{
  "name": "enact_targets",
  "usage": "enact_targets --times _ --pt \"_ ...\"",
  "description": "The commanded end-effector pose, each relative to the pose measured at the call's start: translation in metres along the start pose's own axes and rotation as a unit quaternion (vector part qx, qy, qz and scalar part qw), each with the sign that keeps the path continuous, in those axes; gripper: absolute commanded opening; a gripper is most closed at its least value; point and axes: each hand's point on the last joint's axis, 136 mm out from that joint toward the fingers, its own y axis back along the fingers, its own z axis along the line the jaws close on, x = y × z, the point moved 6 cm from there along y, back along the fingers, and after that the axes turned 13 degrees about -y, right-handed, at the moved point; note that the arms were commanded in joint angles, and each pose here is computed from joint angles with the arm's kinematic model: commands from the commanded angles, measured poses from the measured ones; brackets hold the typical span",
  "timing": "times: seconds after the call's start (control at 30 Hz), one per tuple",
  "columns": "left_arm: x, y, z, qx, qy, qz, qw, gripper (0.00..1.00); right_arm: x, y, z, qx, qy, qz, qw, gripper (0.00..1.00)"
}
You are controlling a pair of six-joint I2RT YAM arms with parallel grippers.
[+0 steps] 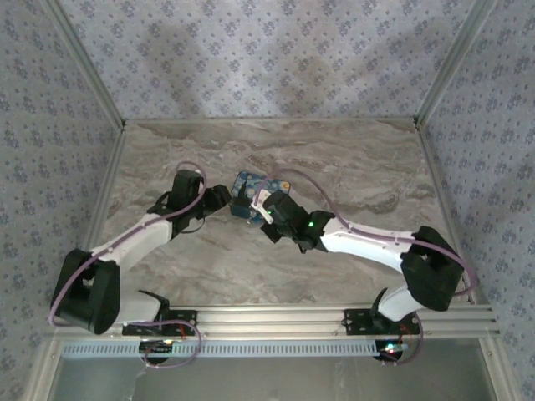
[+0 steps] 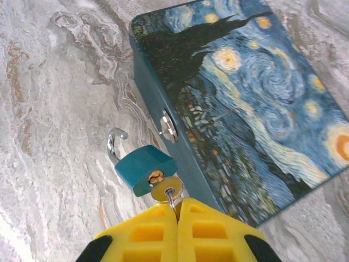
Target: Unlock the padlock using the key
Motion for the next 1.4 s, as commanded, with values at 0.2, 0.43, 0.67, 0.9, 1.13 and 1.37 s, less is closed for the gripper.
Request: enact_targets --times 0.2,0.43,0.67,0.9,1.13,1.37 --pt "0.014 0.028 0.012 -0.027 -0.005 -0.005 1.0 0.51 0.012 0.045 -0.039 0.052 -0.072 0.011 0.996 0.0" --pt "0.026 0.035 0.021 -0.044 -0.009 0.008 0.999 0.55 0.02 0.067 -0.083 0.084 -0.164 0.0 0.983 0.0" --pt "0.034 0.035 0.027 -0.049 -0.003 0.013 0.999 0.57 0.033 0.078 -0.129 0.123 -0.256 -0.01 0.959 0.0" --pt "0.041 0.038 0.031 -0.054 -0.001 0.015 0.998 0.58 0.046 0.072 -0.163 0.149 -0.343 -0.006 0.927 0.0" --pt "0.043 0.041 0.032 -0.052 0.004 0.011 0.999 0.58 0.057 0.043 -0.188 0.18 -0.401 0.003 0.898 0.0" --pt "0.045 0.041 0.034 -0.051 0.009 0.011 0.999 0.58 0.069 0.013 -0.202 0.204 -0.415 0.018 0.887 0.0"
